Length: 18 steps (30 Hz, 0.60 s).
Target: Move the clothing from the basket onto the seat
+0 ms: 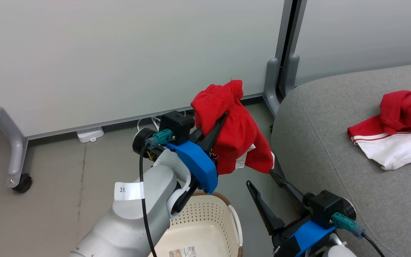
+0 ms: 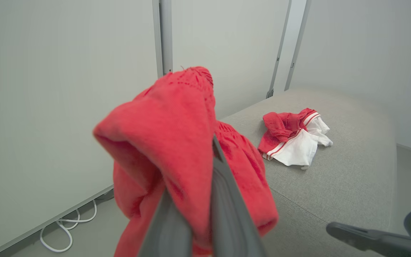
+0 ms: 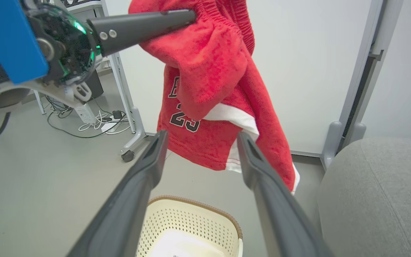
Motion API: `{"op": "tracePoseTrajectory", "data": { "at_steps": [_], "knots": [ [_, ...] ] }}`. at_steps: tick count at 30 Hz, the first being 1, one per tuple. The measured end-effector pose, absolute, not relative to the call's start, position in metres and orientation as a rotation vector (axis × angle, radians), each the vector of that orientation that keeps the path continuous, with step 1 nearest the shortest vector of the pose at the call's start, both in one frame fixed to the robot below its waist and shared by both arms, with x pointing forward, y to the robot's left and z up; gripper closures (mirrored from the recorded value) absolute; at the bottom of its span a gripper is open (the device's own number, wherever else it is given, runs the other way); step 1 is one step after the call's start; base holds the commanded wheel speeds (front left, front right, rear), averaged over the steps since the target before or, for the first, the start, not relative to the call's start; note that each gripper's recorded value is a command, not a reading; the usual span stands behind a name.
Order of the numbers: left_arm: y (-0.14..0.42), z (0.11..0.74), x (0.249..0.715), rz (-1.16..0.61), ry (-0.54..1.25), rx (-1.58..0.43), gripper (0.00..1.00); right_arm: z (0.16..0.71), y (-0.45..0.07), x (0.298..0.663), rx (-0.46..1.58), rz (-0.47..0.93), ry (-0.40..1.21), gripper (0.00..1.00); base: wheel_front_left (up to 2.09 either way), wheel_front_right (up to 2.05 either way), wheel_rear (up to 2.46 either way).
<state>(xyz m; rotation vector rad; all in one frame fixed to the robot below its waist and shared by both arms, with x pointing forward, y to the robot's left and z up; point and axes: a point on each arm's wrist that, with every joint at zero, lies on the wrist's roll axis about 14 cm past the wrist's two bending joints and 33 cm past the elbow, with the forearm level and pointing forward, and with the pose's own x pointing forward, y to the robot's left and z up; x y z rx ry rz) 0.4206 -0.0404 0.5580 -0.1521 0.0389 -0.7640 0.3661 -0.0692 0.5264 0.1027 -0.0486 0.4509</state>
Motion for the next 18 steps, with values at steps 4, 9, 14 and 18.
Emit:
{"op": "tracePoseTrajectory", "data": {
  "at_steps": [4, 9, 14, 18],
  "knots": [
    [-0.045, 0.559, 0.42, -0.777, 0.038, -0.15, 1.0, 0.526, -0.069, 0.366, 0.104, 0.452, -0.046, 0.0, 0.0, 0.0, 0.0],
    [-0.045, 0.555, 0.42, -0.775, 0.05, -0.153, 1.0, 0.524, -0.069, 0.365, 0.103, 0.453, -0.038, 0.0, 0.0, 0.0, 0.0],
    [-0.044, 0.55, 0.421, -0.77, 0.059, -0.148, 1.0, 0.522, -0.066, 0.366, 0.102, 0.46, -0.031, 0.0, 0.0, 0.0, 0.0],
    [-0.046, 0.548, 0.419, -0.773, 0.066, -0.148, 1.0, 0.516, -0.068, 0.369, 0.098, 0.45, 0.0, 0.0, 0.0, 0.0, 0.0]
  ]
}}
